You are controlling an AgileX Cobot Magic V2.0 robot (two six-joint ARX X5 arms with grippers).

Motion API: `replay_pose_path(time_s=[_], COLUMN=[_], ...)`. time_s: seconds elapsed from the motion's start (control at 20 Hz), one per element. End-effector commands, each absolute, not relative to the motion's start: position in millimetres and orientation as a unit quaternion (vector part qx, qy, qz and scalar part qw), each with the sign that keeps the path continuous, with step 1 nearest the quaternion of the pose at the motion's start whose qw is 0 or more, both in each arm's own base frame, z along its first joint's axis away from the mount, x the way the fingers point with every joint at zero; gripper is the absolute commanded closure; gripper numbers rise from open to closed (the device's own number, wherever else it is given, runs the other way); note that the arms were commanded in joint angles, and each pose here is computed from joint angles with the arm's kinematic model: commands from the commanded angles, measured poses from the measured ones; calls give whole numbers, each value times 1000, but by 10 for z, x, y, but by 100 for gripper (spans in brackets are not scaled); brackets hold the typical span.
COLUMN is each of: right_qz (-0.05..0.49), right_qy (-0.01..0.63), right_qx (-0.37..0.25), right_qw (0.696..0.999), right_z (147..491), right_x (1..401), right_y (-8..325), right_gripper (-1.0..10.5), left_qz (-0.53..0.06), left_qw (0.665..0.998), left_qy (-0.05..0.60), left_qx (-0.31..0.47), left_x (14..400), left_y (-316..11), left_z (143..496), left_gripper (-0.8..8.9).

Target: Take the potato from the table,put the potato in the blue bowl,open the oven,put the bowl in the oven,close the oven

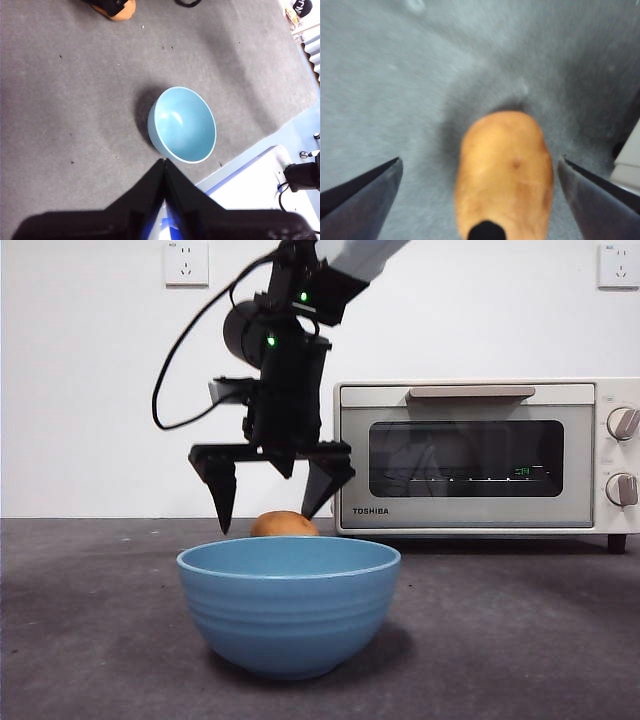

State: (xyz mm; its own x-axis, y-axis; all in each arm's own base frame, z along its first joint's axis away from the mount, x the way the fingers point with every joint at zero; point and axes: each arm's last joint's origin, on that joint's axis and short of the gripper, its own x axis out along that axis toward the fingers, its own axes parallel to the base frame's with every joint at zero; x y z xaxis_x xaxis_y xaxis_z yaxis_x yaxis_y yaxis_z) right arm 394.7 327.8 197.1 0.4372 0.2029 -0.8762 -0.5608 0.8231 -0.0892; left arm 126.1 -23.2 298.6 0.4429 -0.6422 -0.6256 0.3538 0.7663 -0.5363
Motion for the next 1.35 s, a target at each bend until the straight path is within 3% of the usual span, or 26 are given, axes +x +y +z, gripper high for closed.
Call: replay_pose_path(time_s=[0.05,0.2,0.25,0.35,0.45,0.5,0.7,0.9,1.15,1.35], right_qz=[216,212,211,201,199,199,187,196,230,264], right_qy=[495,506,511,521,523,523,523,510,499,487], right_qx=[-179,-177,-177,-172,-172,-172,-164,-160,-179,-188], right_qw=[822,817,814,811,811,811,815,822,816,811], right_z=[1811,1732,1685,1654,1653,1655,1720,2251,3057,3476], right_x=[3995,4021,4029,4033,4029,4029,4019,3880,3393,3023], right_y=[3263,3239,3234,3211,3210,3210,3204,3237,3305,3278], right_gripper=[258,263,320,533,878,968,955,955,954,953], left_qz=[-308,-307,-307,-306,-306,-306,-306,-306,-306,-307], left_qw=[834,833,832,830,829,829,830,830,830,830], left_qy=[429,433,435,438,439,439,438,438,438,438], left_qx=[-157,-158,-159,-159,-160,-160,-159,-159,-159,-159], left_x=[1257,1273,1283,1298,1308,1308,1310,1310,1311,1310], left_y=[-236,-237,-237,-238,-238,-238,-239,-239,-239,-239], left_z=[3003,2994,2989,2980,2976,2976,2977,2977,2978,2978], left_gripper=[818,818,818,818,818,818,818,818,818,818])
